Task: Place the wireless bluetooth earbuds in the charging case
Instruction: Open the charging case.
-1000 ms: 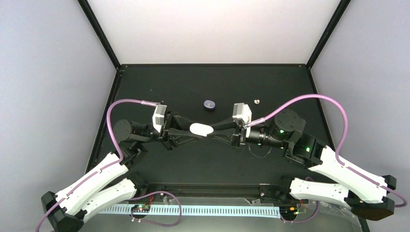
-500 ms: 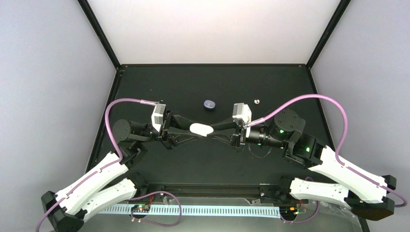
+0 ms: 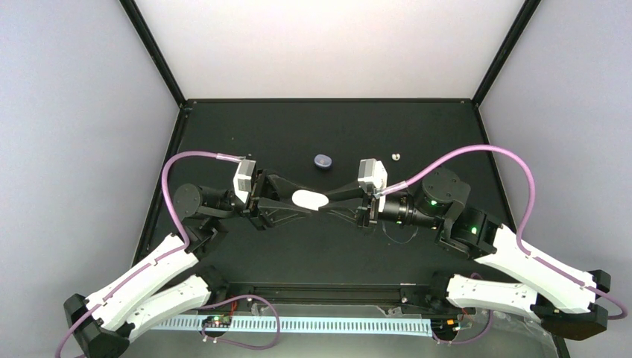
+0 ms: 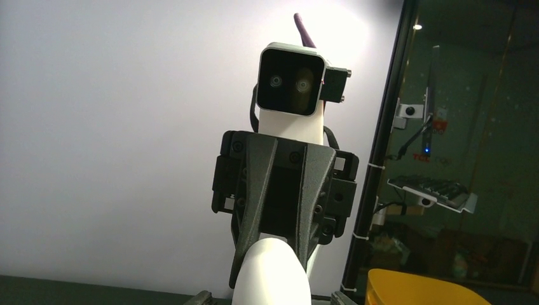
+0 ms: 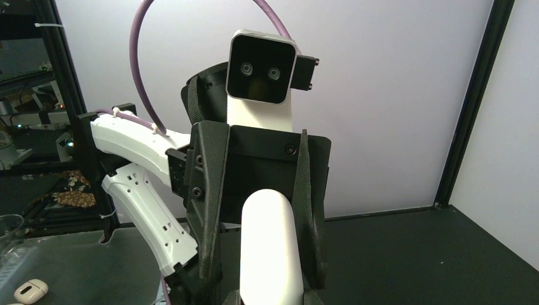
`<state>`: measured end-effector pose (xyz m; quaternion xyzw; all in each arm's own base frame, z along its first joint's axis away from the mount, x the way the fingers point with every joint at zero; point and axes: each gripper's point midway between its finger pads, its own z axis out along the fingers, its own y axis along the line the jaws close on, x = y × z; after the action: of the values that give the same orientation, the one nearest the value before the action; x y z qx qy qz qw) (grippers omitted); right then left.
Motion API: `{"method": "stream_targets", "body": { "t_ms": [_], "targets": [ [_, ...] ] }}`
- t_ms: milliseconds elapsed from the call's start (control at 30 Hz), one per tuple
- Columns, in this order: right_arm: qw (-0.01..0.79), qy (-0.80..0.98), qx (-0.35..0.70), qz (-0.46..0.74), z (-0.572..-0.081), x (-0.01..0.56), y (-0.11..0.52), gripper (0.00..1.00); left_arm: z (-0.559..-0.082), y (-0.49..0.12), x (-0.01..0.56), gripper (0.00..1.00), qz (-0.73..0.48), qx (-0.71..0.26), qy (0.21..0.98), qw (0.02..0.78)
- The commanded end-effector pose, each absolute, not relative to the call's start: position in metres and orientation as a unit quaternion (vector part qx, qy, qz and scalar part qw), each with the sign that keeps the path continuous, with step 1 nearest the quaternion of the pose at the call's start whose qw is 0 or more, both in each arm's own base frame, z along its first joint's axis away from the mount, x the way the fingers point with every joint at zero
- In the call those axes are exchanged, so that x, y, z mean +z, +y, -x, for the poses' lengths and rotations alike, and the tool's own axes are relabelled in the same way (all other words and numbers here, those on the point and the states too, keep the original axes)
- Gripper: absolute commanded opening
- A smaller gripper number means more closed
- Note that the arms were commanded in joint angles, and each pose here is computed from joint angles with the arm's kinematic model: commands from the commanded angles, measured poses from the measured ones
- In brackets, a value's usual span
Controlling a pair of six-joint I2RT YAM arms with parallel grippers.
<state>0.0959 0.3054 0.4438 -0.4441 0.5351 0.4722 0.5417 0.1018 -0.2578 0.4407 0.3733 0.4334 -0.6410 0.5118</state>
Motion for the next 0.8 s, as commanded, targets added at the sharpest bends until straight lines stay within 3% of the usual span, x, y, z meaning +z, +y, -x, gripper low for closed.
{"method": "stream_targets", "body": {
  "t_ms": [0, 167, 500, 600, 700, 767],
  "targets": [
    [0.562, 0.519, 0.472, 0.437, -0.0954, 0.4551, 0.2998, 0.01, -0.0942, -0.2549, 0.454, 0.47, -0.383, -0.643, 0.412, 0.519],
    [0.566, 0.519, 0.472, 0.434, -0.0959, 0.456, 0.2981, 0.01, -0.095, -0.2557, 0.4492, 0.42, -0.382, -0.643, 0.417, 0.516],
    [0.564, 0.52, 0.472, 0.434, -0.0959, 0.4544, 0.2986, 0.01, -0.0944, -0.2554, 0.4515, 0.18, -0.383, -0.644, 0.413, 0.518],
    [0.561, 0.521, 0.474, 0.435, -0.0953, 0.4535, 0.2992, 0.01, -0.0937, -0.2556, 0.452, 0.07, -0.385, -0.643, 0.411, 0.519],
    [0.559, 0.523, 0.475, 0.434, -0.0955, 0.4535, 0.2997, 0.16, -0.0932, -0.2552, 0.4524, 0.02, -0.387, -0.641, 0.409, 0.521],
    [0.56, 0.526, 0.475, 0.429, -0.0969, 0.4548, 0.2987, 0.38, -0.0925, -0.2548, 0.4525, 0.02, -0.389, -0.639, 0.407, 0.524]
  ]
}}
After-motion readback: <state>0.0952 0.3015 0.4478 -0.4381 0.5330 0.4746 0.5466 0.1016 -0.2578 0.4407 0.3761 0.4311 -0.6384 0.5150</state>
